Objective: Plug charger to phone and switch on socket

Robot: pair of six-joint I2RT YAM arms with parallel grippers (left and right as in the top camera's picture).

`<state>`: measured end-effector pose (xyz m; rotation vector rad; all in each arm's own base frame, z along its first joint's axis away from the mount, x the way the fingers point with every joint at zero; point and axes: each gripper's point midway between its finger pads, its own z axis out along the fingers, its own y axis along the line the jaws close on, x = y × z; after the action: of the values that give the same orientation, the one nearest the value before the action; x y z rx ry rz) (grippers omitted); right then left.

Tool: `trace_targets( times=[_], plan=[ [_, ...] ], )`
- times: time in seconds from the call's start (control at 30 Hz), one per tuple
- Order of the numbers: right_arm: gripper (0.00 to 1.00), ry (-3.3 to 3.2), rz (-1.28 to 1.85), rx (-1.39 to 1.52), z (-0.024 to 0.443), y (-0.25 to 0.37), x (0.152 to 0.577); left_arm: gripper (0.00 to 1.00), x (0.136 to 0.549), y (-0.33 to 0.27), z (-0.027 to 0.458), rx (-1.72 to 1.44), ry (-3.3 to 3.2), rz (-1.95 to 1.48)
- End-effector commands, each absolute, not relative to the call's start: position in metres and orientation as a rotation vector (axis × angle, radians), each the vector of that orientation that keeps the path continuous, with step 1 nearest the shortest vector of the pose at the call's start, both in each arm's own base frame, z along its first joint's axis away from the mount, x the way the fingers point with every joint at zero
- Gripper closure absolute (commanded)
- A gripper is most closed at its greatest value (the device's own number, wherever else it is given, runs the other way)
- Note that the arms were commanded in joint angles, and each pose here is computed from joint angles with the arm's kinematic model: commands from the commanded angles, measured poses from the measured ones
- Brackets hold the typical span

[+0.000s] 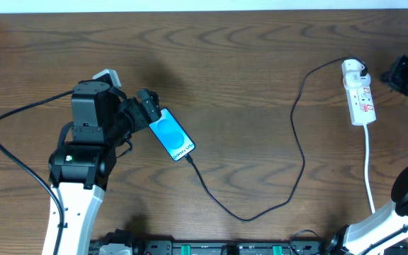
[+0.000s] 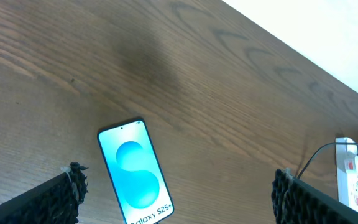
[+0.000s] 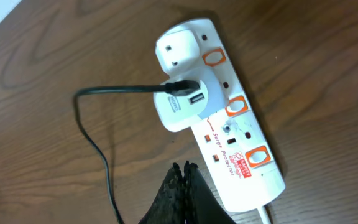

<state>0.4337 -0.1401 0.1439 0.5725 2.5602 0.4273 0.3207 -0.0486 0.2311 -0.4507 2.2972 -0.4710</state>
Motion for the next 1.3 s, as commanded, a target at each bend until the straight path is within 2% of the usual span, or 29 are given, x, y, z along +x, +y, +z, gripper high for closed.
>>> trace_targets(
  times=[0.0,0.3,0.77,1.27],
  plan=[
    [0.99,2.548,0.455,0.609,0.136,-0.142,0.429,0.04,0.323,-0.047,0.242,-0.432,2.272,-0.464],
    [0.99,2.543,0.489,0.609,0.122,-0.143,0.434,0.04,0.323,-0.047,0.242,-0.432,2.272,-0.464],
    [0.99,2.558,0.547,0.736,0.068,-0.160,0.444,0.04,0.323,-0.047,0.242,-0.432,2.272,-0.464],
    [0.99,2.546,0.563,0.815,0.042,-0.166,0.452,0.04,0.323,-0.047,0.242,-0.433,2.272,-0.464]
  ],
)
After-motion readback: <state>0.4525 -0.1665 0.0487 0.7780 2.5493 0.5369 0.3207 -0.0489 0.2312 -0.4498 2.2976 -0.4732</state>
